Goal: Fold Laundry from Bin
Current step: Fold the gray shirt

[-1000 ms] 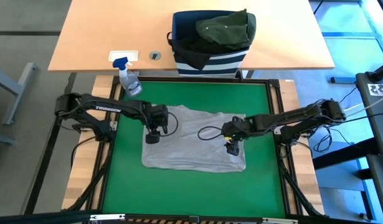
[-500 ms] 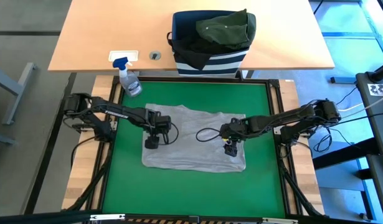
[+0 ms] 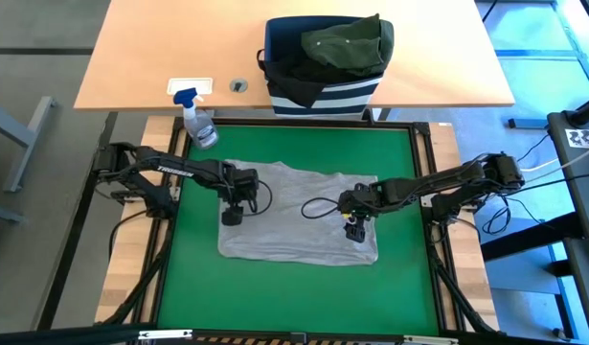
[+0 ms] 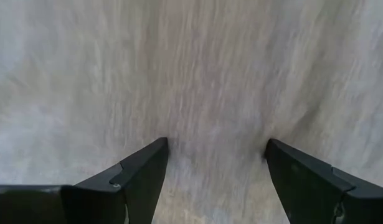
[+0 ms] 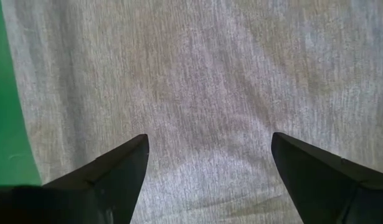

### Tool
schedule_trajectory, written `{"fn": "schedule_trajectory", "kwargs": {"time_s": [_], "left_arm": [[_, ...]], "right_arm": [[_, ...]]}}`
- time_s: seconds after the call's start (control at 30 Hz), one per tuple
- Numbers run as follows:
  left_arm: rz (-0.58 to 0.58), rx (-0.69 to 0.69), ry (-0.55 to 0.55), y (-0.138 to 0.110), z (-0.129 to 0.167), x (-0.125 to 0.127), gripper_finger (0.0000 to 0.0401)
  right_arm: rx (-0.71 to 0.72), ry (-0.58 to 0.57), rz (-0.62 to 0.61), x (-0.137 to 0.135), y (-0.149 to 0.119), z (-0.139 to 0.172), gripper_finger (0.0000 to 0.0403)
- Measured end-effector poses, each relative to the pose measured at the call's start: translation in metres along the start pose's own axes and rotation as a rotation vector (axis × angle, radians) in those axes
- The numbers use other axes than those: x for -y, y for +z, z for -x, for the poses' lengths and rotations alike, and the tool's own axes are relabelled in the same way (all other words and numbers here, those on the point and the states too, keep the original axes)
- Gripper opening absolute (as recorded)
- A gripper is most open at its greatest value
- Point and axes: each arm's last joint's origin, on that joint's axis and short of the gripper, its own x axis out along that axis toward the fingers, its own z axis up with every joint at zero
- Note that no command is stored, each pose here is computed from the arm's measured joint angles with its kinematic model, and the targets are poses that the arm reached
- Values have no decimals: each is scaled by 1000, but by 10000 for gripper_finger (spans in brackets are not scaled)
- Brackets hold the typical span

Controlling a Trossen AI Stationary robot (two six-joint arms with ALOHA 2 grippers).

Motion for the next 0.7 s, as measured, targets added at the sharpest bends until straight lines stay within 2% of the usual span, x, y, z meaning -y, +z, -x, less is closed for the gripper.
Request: {"fn": "schedule_trajectory", "kwargs": {"time_s": [0.13, 0.23, 0.53, 0.7], "left_arm": [[-7, 17, -3, -9, -12, 1, 265], [-4, 59, 7, -8, -14, 0, 246], [-15, 68, -21, -7, -15, 1, 122], [-8, 62, -29, -8, -15, 1, 81]], "right_arm": [[1, 0, 9, 0, 0, 0, 339], [5, 1, 31, 0, 1, -1, 339], [-70, -24, 61, 1, -3, -14, 339], [-84, -30, 107, 1, -3, -18, 339]]}}
